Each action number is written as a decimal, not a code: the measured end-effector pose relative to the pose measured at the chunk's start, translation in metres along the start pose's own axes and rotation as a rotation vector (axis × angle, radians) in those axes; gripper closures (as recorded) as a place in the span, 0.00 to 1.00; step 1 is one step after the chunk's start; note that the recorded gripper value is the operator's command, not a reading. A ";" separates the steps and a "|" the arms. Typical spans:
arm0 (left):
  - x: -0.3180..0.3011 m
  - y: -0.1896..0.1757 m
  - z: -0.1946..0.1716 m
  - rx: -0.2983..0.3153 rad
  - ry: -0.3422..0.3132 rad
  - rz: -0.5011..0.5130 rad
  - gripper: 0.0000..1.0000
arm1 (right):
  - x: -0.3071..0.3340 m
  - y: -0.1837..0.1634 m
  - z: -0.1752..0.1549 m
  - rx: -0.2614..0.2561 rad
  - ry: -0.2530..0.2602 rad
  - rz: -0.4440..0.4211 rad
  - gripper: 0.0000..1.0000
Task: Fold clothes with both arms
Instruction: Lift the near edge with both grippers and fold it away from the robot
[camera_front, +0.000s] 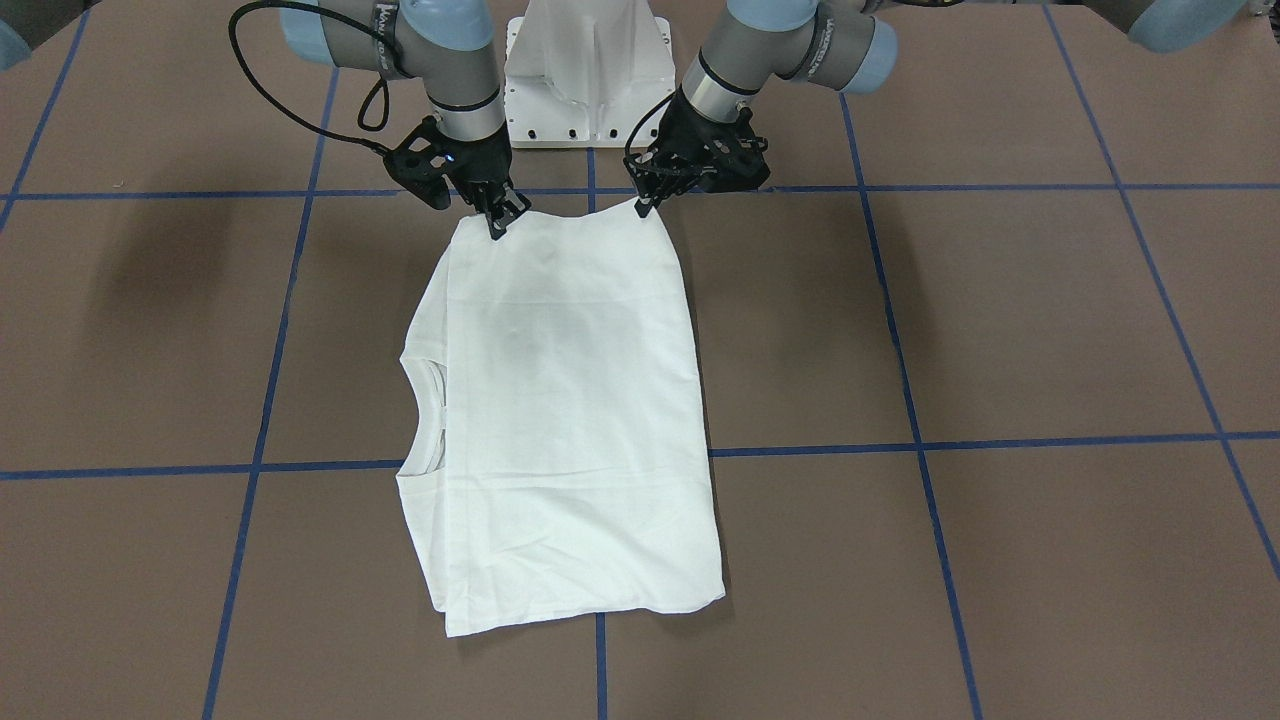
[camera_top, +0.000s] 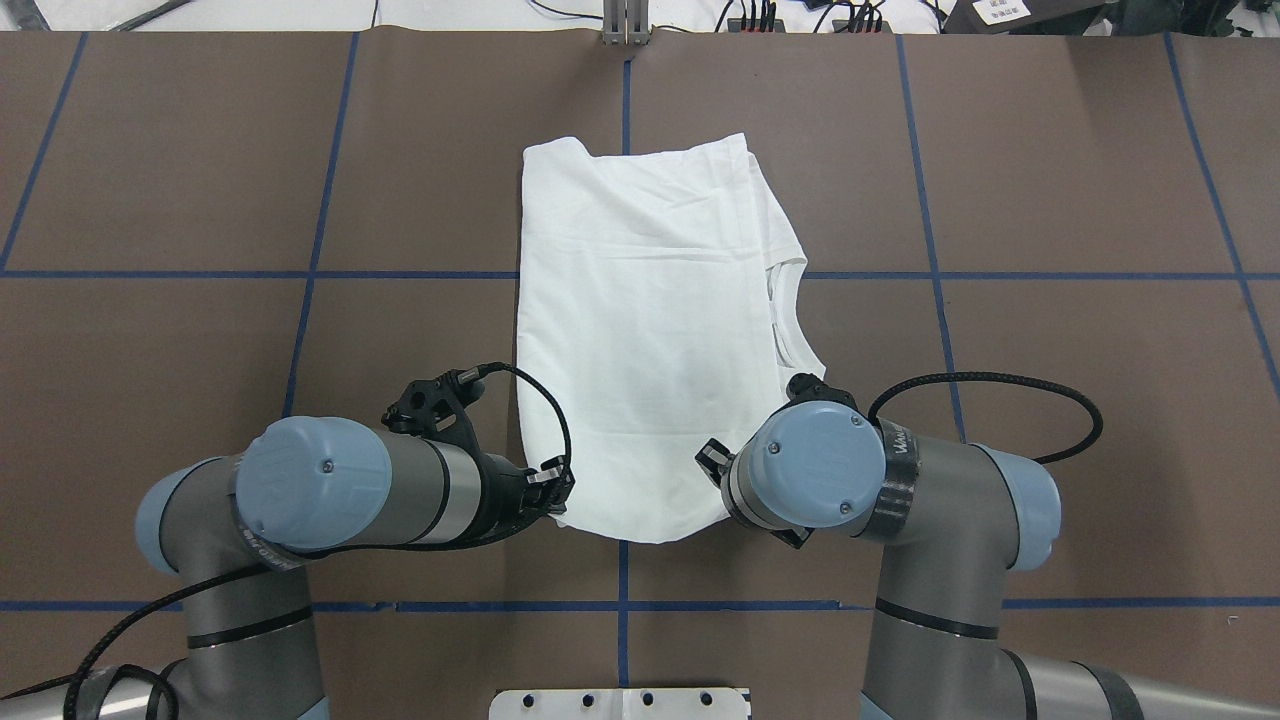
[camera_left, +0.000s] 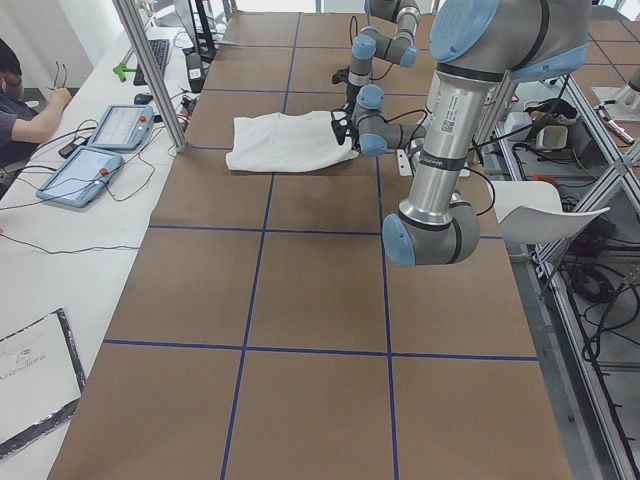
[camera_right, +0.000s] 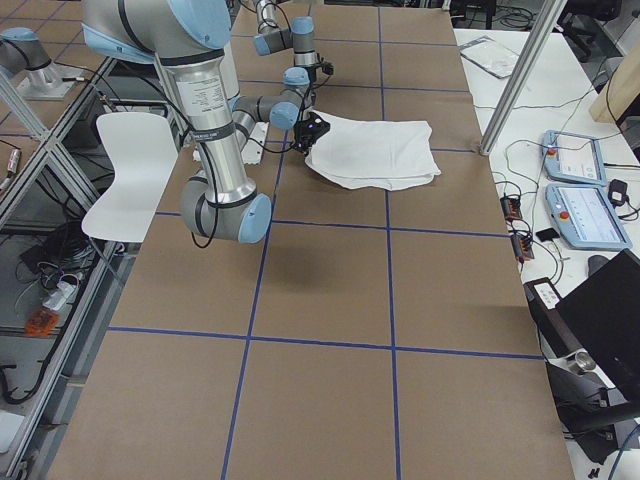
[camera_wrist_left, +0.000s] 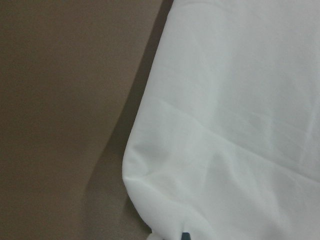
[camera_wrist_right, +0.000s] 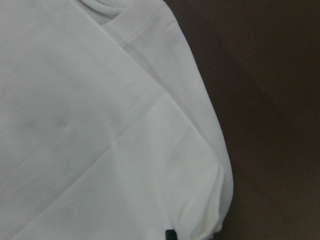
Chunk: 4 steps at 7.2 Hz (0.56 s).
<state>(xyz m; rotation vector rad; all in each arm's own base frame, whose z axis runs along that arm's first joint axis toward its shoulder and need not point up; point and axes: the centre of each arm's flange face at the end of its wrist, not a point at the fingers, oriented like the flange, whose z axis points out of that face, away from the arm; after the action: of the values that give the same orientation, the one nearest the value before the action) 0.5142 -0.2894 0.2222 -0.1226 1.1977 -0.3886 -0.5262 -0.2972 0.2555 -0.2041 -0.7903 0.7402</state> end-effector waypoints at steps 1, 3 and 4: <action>0.004 0.010 -0.022 -0.007 -0.006 0.002 1.00 | 0.005 0.004 -0.015 -0.019 -0.020 -0.008 1.00; 0.006 0.041 -0.050 -0.042 -0.049 0.010 1.00 | 0.022 0.034 -0.042 -0.095 -0.047 -0.052 1.00; 0.003 0.058 -0.054 -0.065 -0.076 0.016 1.00 | 0.031 0.051 -0.053 -0.155 -0.039 -0.075 1.00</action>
<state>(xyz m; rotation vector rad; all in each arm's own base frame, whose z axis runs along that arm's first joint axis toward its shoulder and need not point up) 0.4781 -0.2306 0.1823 -0.1826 1.1355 -0.3288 -0.5010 -0.2334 0.2140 -0.2985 -0.8890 0.6138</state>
